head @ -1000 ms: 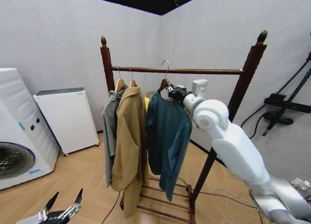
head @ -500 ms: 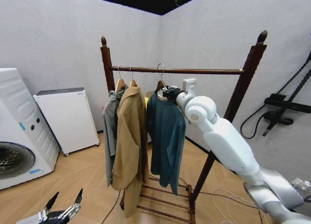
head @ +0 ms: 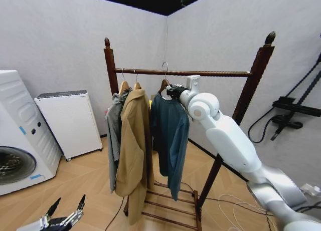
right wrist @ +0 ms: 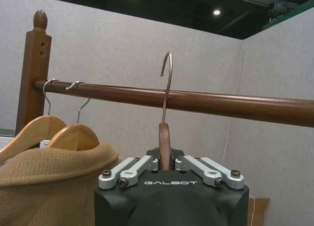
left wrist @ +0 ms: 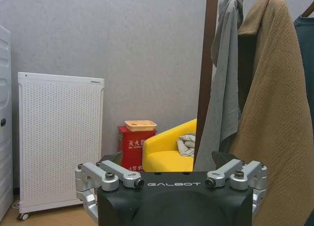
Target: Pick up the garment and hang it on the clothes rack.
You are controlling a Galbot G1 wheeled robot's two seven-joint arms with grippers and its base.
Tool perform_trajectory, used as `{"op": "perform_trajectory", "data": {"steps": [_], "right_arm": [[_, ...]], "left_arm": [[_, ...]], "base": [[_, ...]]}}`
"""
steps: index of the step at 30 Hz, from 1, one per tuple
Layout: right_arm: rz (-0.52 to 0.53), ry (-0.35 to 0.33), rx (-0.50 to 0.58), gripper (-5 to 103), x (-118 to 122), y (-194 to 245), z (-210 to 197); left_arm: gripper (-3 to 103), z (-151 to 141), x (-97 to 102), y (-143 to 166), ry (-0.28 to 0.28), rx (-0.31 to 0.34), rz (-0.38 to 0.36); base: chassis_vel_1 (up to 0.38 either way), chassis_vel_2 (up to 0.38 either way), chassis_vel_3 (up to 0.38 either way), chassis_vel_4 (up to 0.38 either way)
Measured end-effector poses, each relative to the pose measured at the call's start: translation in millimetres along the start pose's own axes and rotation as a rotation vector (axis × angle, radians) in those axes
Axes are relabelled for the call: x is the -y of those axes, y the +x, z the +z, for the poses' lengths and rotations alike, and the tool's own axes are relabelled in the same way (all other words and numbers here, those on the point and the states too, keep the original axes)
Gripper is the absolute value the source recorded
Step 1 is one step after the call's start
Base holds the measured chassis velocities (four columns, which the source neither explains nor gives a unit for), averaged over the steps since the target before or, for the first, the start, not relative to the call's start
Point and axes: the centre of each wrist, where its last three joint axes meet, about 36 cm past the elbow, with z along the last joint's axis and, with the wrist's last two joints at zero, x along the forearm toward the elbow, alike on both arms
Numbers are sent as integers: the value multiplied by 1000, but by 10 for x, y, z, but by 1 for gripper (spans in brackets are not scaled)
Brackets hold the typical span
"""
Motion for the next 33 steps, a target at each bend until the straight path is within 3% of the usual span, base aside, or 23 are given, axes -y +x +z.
{"op": "perform_trajectory", "data": {"steps": [18,20,22,24,25,27,30,31,33], "right_arm": [[-51,-14,-45,9,-124,-101,95],[-66,-18,-34,14,-141,-48,63],[-91,-34,-32,30,-123,50,65],[-100,-44,-32,30,-102,87,69],[-124,-82,-27,41,-34,209,91],[-129,-91,-26,41,-7,257,103],[-145,-122,-7,57,139,561,153],[-145,-122,-7,57,139,561,153],[-188,-163,23,68,235,988,110]], "left_arm": [[100,0,0,0,0,0,0],[100,0,0,0,0,0,0],[100,0,0,0,0,0,0],[100,0,0,0,0,0,0],[100,0,0,0,0,0,0],[100,0,0,0,0,0,0],[100,0,0,0,0,0,0],[100,0,0,0,0,0,0],[100,0,0,0,0,0,0]], "base": [[0,0,0,0],[0,0,0,0],[0,0,0,0],[0,0,0,0],[0,0,0,0],[0,0,0,0],[0,0,0,0],[0,0,0,0],[0,0,0,0]]}}
